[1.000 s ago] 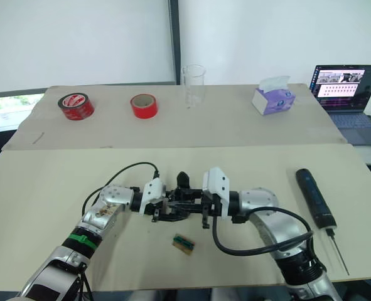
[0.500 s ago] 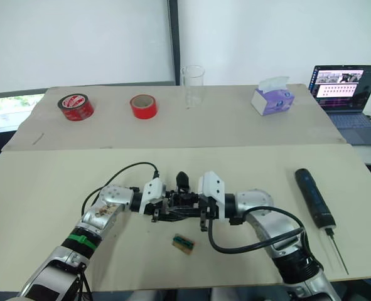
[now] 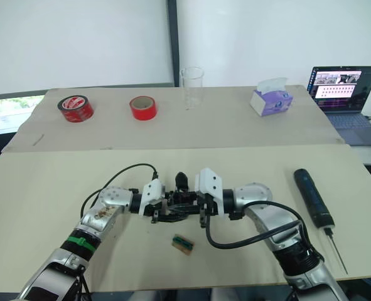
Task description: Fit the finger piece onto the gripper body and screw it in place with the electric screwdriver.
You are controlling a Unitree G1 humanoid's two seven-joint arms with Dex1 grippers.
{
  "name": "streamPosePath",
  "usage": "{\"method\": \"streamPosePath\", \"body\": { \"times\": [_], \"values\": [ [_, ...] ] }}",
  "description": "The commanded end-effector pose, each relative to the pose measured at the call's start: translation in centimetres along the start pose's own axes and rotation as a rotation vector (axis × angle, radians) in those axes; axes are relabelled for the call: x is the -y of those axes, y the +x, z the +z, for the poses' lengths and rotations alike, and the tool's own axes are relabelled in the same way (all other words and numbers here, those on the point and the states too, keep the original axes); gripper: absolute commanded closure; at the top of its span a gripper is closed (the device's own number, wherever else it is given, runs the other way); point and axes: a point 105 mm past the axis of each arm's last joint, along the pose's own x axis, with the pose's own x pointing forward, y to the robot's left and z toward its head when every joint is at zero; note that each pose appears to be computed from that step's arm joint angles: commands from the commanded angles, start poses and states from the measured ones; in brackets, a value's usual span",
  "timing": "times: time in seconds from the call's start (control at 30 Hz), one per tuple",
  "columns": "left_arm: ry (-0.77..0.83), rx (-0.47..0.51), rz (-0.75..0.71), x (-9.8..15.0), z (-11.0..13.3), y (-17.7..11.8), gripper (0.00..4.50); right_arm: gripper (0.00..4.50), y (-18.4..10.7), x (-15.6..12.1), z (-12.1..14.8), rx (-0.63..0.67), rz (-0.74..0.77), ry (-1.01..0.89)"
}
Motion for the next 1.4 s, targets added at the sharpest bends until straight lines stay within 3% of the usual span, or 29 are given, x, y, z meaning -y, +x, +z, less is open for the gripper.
{"method": "streamPosePath", "body": {
  "times": [0.03,0.57,0.87,1.4],
  "values": [
    [-0.01,-0.014,-0.023,0.6,-0.5,0.0,2.17,4.06,-0.6,0.2,-2.4,-0.104,-0.024,0.074],
    [-0.012,-0.023,-0.022,0.8,-0.8,-0.1,2.17,4.06,-0.4,-0.9,-1.5,-0.118,0.03,0.126],
    [-0.017,-0.025,-0.023,0.9,-0.9,-0.1,2.17,4.06,0.3,-0.4,-2.5,-0.255,0.027,0.1],
    [-0.028,-0.032,-0.028,1.1,-1.2,-0.1,2.17,4.06,0.2,0.2,-1.8,-0.225,0.015,0.163]
  ]
}}
